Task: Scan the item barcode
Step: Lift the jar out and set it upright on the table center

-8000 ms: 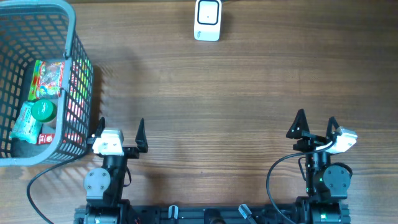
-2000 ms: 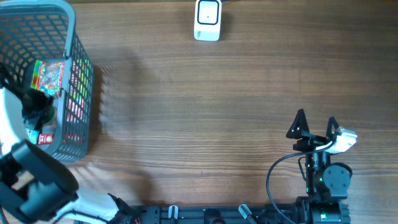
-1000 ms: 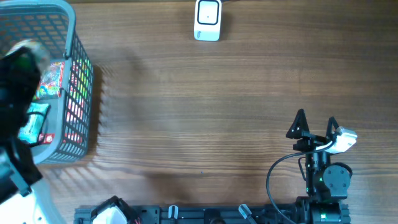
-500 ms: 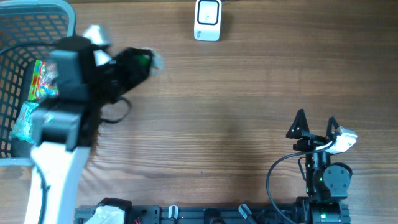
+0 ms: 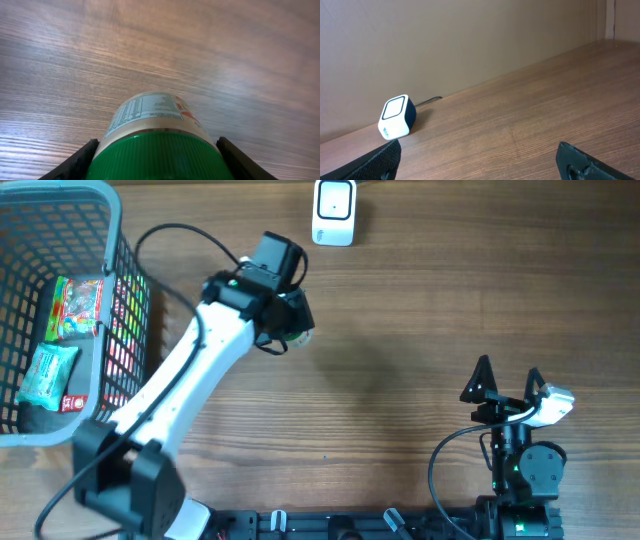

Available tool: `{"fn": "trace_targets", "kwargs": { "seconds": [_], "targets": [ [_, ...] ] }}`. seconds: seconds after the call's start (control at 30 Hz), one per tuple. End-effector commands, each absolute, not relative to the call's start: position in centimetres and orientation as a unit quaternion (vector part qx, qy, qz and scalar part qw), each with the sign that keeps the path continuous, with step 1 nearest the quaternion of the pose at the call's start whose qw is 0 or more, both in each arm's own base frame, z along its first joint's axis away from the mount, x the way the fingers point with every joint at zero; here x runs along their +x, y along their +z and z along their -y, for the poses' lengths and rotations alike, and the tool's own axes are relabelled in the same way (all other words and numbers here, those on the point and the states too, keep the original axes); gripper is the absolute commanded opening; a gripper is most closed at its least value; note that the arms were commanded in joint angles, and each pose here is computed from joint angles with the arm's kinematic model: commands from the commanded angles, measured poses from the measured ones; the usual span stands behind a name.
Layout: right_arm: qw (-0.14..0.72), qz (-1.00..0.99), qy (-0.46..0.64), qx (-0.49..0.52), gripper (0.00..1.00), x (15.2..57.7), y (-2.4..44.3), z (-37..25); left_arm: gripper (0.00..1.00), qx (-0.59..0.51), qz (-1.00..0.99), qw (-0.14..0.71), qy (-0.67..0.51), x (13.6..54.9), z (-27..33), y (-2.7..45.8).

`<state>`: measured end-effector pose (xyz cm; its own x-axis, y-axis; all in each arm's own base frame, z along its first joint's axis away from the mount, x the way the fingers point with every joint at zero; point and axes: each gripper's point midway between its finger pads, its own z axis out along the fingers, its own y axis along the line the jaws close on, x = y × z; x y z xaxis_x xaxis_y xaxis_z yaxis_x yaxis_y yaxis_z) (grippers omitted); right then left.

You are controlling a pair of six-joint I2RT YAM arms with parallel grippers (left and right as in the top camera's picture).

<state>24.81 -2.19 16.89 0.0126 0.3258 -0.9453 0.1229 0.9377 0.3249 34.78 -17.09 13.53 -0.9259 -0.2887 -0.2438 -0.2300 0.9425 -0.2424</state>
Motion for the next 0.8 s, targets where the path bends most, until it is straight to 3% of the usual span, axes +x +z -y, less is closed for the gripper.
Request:
{"fn": "trace_targets", "kwargs": {
  "seconds": [0.0,0.37,0.77],
  "targets": [
    [0.693,-0.702,0.073,0.148,1.0,24.9,16.9,1.9,0.58,-0.125,-0.981,0.118,-0.085,34.9,18.2,11.2],
    [0.693,-0.702,0.073,0.148,1.0,24.9,16.9,1.9,0.6,-0.101,-0.991,0.058,-0.059,34.3,20.4,4.8],
    [0.693,-0.702,0.073,0.148,1.0,24.9,16.9,1.9,0.62,-0.099,-0.992,0.031,-0.078,34.5,21.8,1.7]
  ]
}}
